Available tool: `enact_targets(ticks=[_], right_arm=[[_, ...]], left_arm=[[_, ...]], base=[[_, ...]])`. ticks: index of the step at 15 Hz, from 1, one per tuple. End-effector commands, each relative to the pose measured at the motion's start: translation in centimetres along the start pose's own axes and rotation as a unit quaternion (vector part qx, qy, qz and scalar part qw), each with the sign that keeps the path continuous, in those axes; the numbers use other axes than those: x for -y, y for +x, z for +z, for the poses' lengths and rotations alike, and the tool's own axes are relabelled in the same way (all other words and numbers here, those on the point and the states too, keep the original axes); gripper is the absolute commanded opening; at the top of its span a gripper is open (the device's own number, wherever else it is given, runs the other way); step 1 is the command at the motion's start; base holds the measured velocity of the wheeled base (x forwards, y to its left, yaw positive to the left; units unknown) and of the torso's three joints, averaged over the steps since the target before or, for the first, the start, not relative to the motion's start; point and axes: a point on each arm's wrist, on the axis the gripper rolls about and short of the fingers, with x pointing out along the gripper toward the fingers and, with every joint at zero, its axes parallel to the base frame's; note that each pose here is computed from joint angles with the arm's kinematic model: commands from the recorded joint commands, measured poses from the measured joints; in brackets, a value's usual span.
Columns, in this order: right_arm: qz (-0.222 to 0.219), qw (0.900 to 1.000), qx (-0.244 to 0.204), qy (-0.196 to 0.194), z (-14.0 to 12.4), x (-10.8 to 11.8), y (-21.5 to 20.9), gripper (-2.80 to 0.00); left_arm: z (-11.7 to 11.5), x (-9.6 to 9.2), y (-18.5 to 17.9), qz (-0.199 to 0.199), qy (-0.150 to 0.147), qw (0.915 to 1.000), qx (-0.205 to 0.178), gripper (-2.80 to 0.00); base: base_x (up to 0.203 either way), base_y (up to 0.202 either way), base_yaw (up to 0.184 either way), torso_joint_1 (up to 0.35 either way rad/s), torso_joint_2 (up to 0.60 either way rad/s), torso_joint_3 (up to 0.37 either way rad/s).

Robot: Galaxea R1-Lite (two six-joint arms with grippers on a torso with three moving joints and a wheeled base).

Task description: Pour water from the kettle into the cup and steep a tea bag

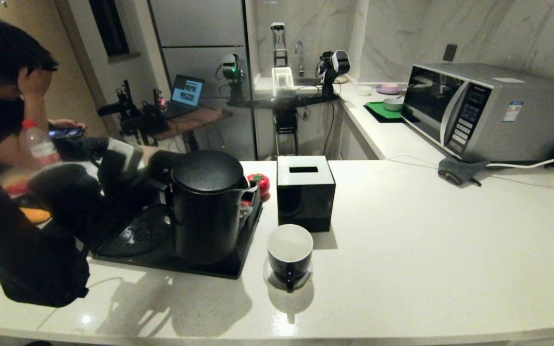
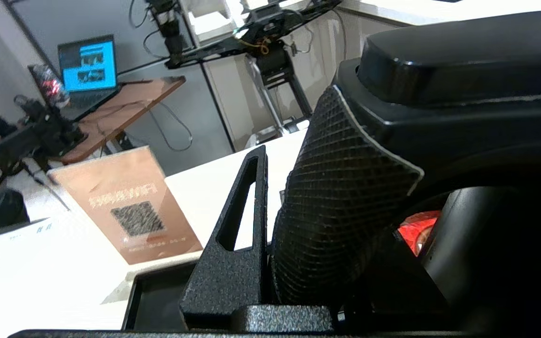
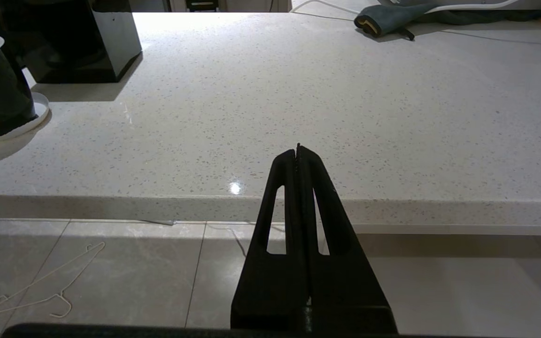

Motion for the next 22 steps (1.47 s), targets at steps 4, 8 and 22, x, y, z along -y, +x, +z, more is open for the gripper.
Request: enact_targets(ticks=[4, 8, 22], right_arm=[[0.000, 1.000, 0.000, 0.000, 0.0, 0.0, 0.0, -2.80], [0.000, 1.000, 0.000, 0.000, 0.0, 0.0, 0.0, -2.80], [0.000, 1.000, 0.000, 0.000, 0.0, 0.0, 0.0, -2.80]], left_arm=[[0.7, 0.3, 0.9, -0.003, 0.035, 0.9990, 0.029, -2.80], [0.6, 0.2, 1.1, -0.003, 0.054, 0.9983, 0.022, -2.80], [1.5, 1.0, 1.5, -0.022, 0.067, 0.9974, 0.016, -2.80]], base=[[0.000, 0.000, 0.000, 0.000, 0.00, 0.000], [0.000, 0.000, 0.000, 0.000, 0.00, 0.000], [0.000, 0.000, 0.000, 0.000, 0.00, 0.000]])
